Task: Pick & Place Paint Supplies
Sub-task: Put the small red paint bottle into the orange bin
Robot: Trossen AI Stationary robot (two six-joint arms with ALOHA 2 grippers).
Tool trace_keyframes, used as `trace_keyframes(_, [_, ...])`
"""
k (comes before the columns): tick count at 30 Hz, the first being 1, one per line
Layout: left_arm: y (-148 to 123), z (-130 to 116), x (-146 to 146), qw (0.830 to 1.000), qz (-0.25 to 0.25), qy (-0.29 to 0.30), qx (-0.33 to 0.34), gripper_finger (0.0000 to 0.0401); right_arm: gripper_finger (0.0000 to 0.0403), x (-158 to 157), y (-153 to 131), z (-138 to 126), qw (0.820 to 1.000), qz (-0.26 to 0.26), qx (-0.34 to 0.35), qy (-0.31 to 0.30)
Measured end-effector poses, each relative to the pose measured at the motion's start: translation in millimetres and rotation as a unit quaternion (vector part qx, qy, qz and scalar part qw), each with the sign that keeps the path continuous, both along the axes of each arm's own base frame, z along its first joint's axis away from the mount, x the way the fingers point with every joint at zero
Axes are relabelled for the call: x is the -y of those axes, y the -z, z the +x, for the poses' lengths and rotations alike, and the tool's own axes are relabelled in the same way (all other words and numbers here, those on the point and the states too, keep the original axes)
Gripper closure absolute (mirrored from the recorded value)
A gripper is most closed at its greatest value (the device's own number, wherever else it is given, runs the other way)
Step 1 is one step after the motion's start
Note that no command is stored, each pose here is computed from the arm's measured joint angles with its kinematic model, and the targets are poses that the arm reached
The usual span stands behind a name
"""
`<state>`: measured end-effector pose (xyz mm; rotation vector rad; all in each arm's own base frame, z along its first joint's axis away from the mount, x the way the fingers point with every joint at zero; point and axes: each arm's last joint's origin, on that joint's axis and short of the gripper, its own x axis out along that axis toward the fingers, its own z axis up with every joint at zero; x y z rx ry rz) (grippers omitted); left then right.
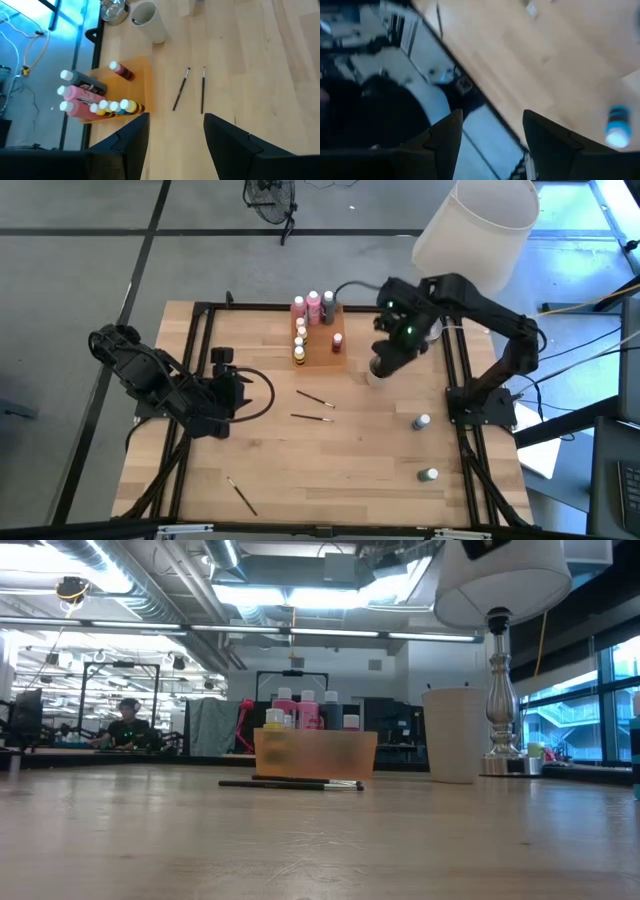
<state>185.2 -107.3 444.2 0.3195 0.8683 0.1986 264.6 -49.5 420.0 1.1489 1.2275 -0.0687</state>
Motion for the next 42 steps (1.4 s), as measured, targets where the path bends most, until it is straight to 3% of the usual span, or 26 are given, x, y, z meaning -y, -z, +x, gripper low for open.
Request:
trace_keyframes(6, [1,-1,2,0.999,-0.047,-0.001,-0.014,0.0217,0.019,-42,0,5,0.998,0.015,-0.011,-0.061])
trace_keyframes(13, [3,-3,6,0.989,-0.131,0.02,-0.06,0.0217,0.019,-71,1,9,0.996,-0.062,-0.017,-0.061])
trace_keyframes(19, [2,-10,9,0.964,-0.233,0.046,-0.115,0.0217,0.019,-87,1,13,0.991,-0.122,0.005,-0.05])
trace_keyframes(26, [2,-17,18,0.949,-0.273,0.064,-0.144,0.0217,0.019,-100,-2,17,0.982,-0.181,0.045,-0.04])
trace_keyframes(32, [2,-25,28,0.939,-0.311,0.02,-0.148,0.0217,0.019,-113,-2,16,0.97,-0.227,0.063,-0.06])
trace_keyframes(36, [2,-33,37,0.92,-0.354,-0.02,-0.165,0.0217,0.019,-124,-2,13,0.962,-0.252,0.073,-0.078])
trace_keyframes(40, [3,-37,45,0.914,-0.365,-0.042,-0.169,0.0217,0.019,-134,-2,10,0.957,-0.265,0.08,-0.089])
trace_keyframes(42, [8,-37,47,0.909,-0.373,-0.08,-0.17,0.0217,0.019,-139,-2,10,0.954,-0.27,0.089,-0.093])
